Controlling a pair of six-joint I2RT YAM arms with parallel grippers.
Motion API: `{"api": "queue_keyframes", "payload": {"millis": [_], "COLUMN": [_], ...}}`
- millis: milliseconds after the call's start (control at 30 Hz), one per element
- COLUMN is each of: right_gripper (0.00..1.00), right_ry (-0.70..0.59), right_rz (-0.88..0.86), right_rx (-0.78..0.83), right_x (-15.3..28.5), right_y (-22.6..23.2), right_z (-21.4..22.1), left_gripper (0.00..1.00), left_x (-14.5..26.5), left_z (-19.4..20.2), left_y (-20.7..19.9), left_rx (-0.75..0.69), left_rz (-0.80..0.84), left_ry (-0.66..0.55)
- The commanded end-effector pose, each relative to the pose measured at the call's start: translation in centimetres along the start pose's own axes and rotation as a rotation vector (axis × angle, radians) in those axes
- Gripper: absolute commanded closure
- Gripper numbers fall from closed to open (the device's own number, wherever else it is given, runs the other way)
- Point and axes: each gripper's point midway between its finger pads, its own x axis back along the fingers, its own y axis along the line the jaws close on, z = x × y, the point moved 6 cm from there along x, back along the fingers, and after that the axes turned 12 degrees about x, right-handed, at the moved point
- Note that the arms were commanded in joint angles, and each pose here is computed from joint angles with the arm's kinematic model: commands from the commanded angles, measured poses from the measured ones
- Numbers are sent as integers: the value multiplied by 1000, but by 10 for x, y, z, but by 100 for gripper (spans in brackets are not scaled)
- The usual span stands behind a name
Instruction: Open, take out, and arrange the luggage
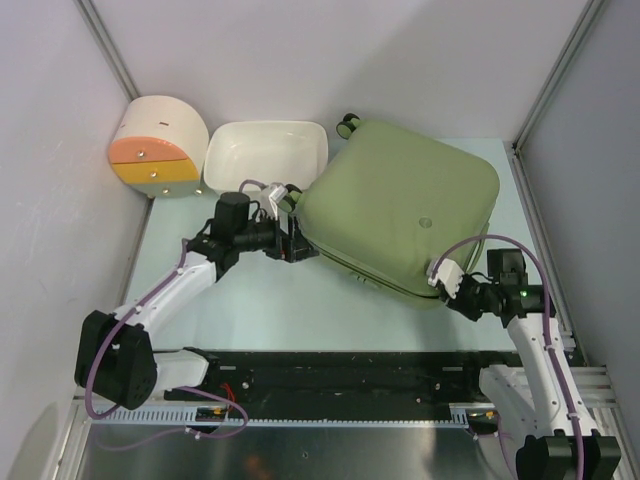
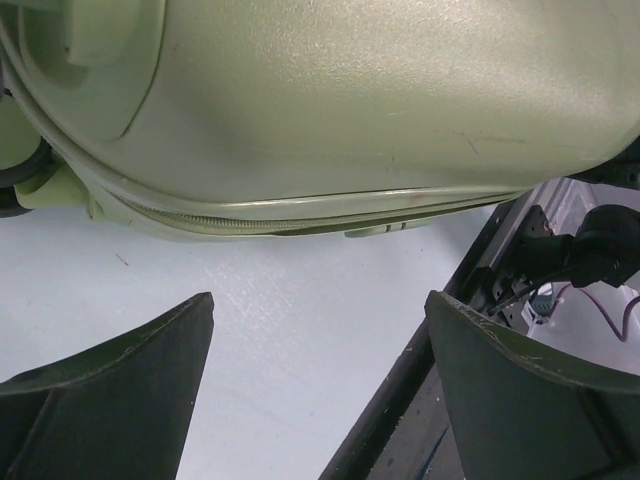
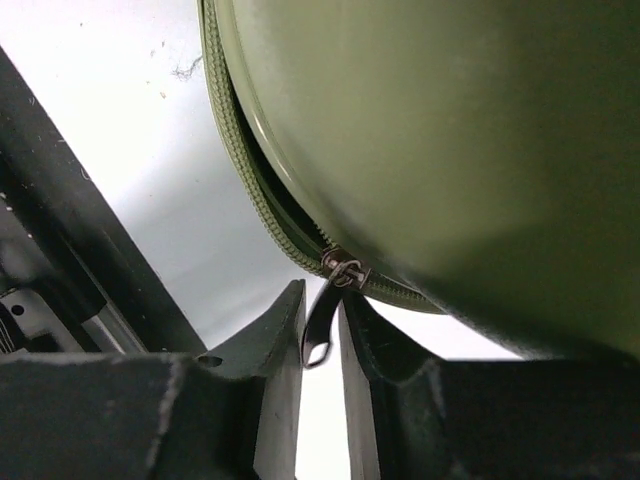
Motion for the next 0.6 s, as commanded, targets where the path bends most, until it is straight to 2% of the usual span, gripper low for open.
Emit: {"api": "queue_keyframes", "payload": {"millis": [0, 100, 133, 367, 567], "right_gripper": [77, 90, 99, 100, 100], "right_ry": [-56, -60, -61, -35, -64], "right_rz": [47, 65, 75, 156, 193], "right_rx": [-71, -96, -102, -91, -264], "right_x": [-5, -6, -5, 19, 31], "right_y": [-5, -8, -8, -12, -40], "right_z": [-7, -7, -7, 10, 34], "left_gripper": [9, 9, 9, 10, 11], "left_x": [0, 0, 1, 2, 5], "left_z": [-3, -3, -4, -6, -15], "left_y": [3, 4, 5, 23, 50], "left_rx": [-2, 0, 1, 37, 95], "left_rz": [1, -1, -3, -70, -142], "left_ry": [-19, -20, -25, -50, -80]}}
